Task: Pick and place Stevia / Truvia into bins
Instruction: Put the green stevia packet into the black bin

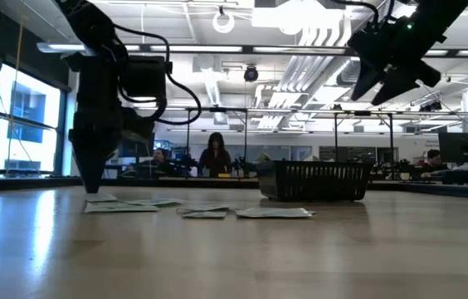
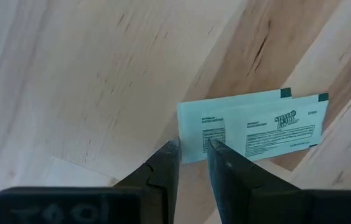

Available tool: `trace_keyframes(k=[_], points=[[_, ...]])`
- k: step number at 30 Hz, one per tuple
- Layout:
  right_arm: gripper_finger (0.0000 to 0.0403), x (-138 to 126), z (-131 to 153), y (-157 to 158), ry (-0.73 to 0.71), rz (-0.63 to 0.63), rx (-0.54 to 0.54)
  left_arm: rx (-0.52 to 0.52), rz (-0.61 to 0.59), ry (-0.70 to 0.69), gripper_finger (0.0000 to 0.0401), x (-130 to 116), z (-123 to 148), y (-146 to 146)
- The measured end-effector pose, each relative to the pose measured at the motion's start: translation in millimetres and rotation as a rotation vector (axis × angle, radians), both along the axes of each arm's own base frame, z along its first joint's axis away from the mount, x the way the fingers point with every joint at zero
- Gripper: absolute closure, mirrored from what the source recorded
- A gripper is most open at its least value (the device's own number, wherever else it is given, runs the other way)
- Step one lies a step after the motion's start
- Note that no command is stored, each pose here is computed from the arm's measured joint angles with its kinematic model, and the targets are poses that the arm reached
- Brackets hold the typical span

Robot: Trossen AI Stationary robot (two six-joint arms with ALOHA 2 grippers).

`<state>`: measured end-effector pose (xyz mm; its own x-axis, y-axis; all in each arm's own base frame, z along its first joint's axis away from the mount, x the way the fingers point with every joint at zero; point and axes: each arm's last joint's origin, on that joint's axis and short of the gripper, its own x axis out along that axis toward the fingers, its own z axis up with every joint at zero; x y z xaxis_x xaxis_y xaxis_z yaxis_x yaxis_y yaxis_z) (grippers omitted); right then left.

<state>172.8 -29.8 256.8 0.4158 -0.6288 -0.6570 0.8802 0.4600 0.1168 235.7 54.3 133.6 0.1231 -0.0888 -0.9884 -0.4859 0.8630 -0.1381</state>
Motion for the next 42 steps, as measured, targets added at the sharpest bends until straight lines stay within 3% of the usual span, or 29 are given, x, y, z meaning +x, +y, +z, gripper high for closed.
trace_keyframes(k=[2, 4, 7, 9, 12, 18, 23, 26, 29, 34, 42], points=[[0.0153, 5.2, 1.5, 0.1, -0.026, 0.032, -0.003, 0.029, -0.011, -0.008, 0.0278, 0.5, -1.3, 4.1], [0.0153, 11.3, 2.1, 0.0, -0.049, 0.059, -0.01, 0.125, 0.014, -0.084, 0.0278, 8.2, -0.2, 13.6], [0.0153, 22.9, 0.5, -0.4, -0.07, 0.094, -0.019, 0.358, 0.204, -0.158, 0.0278, 16.0, 2.7, 34.1], [0.0153, 30.4, -3.1, -0.5, -0.072, 0.11, -0.012, 0.437, 0.324, -0.145, 0.0278, 11.8, 2.3, 47.9], [0.0153, 39.6, -10.0, -0.3, -0.067, 0.132, 0.022, 0.379, 0.384, -0.141, 0.0278, 6.6, 2.7, 58.5], [0.0153, 49.2, -14.6, 1.2, -0.1, 0.14, 0.055, 0.225, 0.371, -0.196, 0.0278, -0.7, 15.4, 58.1], [0.0153, 49.9, -10.5, -0.9, -0.125, 0.116, 0.006, 0.119, 0.149, -0.39, 0.0278, 3.9, 50.5, 40.6], [0.0153, 49.5, -10.3, -3.5, -0.111, 0.126, -0.004, 0.086, 0.06, -0.351, 0.0277, -0.9, 52.5, 29.6], [0.0153, 49.0, -10.4, -6.2, -0.099, 0.127, -0.012, 0.096, 0.182, -0.231, 0.0277, -6.5, 45.0, 28.2], [0.0153, 48.1, -10.5, -10.7, -0.088, 0.116, -0.019, 0.077, 0.424, -0.208, 0.0265, -2.5, 38.4, 30.4], [0.0153, 47.9, -10.6, -11.6, -0.074, 0.124, -0.03, 0.179, 0.705, -0.149, 0.0147, 1.9, 25.4, 30.3]])
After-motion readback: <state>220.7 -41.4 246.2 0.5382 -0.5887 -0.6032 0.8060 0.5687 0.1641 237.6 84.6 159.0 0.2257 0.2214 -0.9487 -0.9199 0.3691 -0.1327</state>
